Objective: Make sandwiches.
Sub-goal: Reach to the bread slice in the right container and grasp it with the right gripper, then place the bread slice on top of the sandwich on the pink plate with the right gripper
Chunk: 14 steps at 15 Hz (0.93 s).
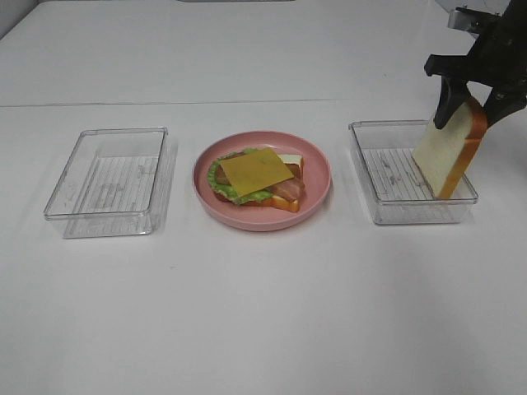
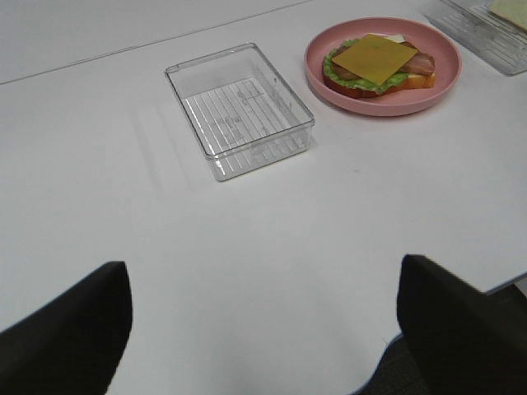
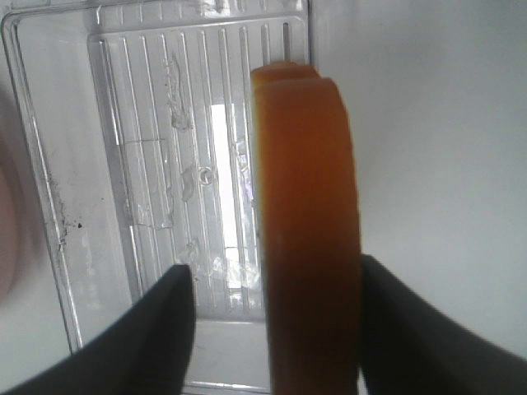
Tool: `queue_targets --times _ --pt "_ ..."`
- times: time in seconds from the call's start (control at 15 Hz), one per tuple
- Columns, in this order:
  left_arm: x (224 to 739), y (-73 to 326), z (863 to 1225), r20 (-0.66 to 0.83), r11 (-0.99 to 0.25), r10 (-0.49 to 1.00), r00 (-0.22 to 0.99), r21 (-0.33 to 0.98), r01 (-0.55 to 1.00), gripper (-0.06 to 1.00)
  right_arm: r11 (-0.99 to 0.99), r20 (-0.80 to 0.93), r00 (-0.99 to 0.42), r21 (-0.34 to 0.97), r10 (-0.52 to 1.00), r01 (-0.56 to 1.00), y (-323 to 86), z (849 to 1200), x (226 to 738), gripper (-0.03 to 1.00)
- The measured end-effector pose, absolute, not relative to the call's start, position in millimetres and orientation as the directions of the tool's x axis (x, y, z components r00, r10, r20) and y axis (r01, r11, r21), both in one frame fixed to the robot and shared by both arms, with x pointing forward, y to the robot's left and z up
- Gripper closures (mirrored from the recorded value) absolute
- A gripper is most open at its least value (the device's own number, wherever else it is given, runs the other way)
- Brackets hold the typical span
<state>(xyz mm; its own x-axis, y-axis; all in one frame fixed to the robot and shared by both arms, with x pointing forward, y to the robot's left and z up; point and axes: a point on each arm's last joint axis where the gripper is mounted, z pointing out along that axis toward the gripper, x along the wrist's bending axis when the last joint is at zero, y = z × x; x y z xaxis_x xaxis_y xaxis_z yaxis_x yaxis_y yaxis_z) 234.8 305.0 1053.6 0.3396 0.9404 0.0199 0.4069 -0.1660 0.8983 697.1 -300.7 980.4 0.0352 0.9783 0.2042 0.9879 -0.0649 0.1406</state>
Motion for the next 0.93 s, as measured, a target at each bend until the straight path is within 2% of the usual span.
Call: queue_targets --times 0.07,0.13,0.53,0.73,0.93 --pt "234.8 305.0 1053.6 0.020 -0.166 0.940 0.340 0.898 0.407 0.12 -0.065 0.204 0.035 0.141 0.978 0.988 -300.7 980.4 697.1 0.56" --pt "234.8 305.0 1053.6 0.020 -0.166 0.940 0.340 0.898 0.407 0.12 -0.065 0.203 0.035 0.140 0.978 0.988 -300.8 980.0 697.2 0.78" --pt "234.8 305.0 1053.6 0.020 -0.166 0.940 0.340 0.898 0.407 0.12 -0.063 0.199 0.031 0.158 0.979 0.986 -301.1 988.6 695.5 0.78" --pt "234.8 305.0 1053.6 0.020 -0.166 0.940 0.340 0.898 0.407 0.12 -0.094 0.289 0.015 0.261 0.957 0.961 -292.5 1044.1 681.2 0.78" --pt "234.8 305.0 1053.6 0.020 -0.166 0.940 0.340 0.898 0.407 0.12 -0.130 0.389 0.001 0.304 0.921 0.944 -283.5 1071.5 672.9 0.78"
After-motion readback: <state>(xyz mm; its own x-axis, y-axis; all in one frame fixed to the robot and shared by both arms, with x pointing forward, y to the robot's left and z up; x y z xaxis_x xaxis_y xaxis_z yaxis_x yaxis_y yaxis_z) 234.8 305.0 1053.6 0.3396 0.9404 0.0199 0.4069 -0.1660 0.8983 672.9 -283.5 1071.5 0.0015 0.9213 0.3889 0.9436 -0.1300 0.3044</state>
